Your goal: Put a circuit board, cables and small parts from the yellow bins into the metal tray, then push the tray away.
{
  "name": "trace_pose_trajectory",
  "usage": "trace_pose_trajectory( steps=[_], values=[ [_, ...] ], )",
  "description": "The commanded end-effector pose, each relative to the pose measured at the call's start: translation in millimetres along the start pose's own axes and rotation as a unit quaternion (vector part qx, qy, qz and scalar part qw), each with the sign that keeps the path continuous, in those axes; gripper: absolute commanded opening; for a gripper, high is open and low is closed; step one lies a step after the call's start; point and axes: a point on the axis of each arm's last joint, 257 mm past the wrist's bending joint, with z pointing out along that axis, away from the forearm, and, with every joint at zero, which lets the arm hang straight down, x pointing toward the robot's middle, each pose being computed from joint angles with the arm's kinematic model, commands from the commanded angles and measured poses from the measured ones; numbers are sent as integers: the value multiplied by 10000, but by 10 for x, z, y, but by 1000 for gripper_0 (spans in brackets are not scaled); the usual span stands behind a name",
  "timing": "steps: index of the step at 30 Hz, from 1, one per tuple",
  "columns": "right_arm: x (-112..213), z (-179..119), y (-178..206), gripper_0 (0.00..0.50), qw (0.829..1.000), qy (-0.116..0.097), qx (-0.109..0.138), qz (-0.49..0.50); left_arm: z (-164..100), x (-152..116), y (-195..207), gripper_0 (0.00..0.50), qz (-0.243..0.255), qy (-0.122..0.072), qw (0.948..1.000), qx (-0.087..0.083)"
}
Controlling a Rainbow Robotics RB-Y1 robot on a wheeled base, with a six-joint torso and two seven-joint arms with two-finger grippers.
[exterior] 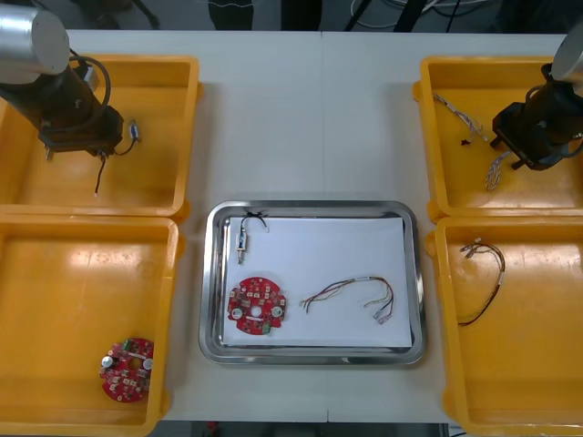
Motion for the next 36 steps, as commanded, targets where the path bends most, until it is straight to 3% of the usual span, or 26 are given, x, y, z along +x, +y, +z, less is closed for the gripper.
trace_pose_trajectory(
  steps=[1,15,16,17,18,19,30,36],
  values=[
    [59,3,148,500,9999,-8,-141,73,-324,-92,165,0,361,-104,9993,28],
    [120,114,40,500,10000,22,-49,41,-752,-17,-121,0,675,-80,9977,-60],
    [125,119,34,382,10000,30,-48,46,-783,0,-152,0,682,-70,9976,-74],
    [127,126,24,233,10000,31,-37,57,-798,2,-174,0,636,-77,9979,-58],
    [130,137,4,36,10000,35,-23,57,-836,16,-225,0,590,-84,9982,-50],
    [135,143,-3,0,10000,40,-17,48,-848,17,-244,0,576,-99,9983,-39],
    [52,86,9,0,10000,-50,-41,-35,-970,224,-661,0,460,-220,9986,154],
    [-51,-136,74,0,9997,-110,-25,-195,-1046,302,-949,0,279,-253,9988,325]
  ],
)
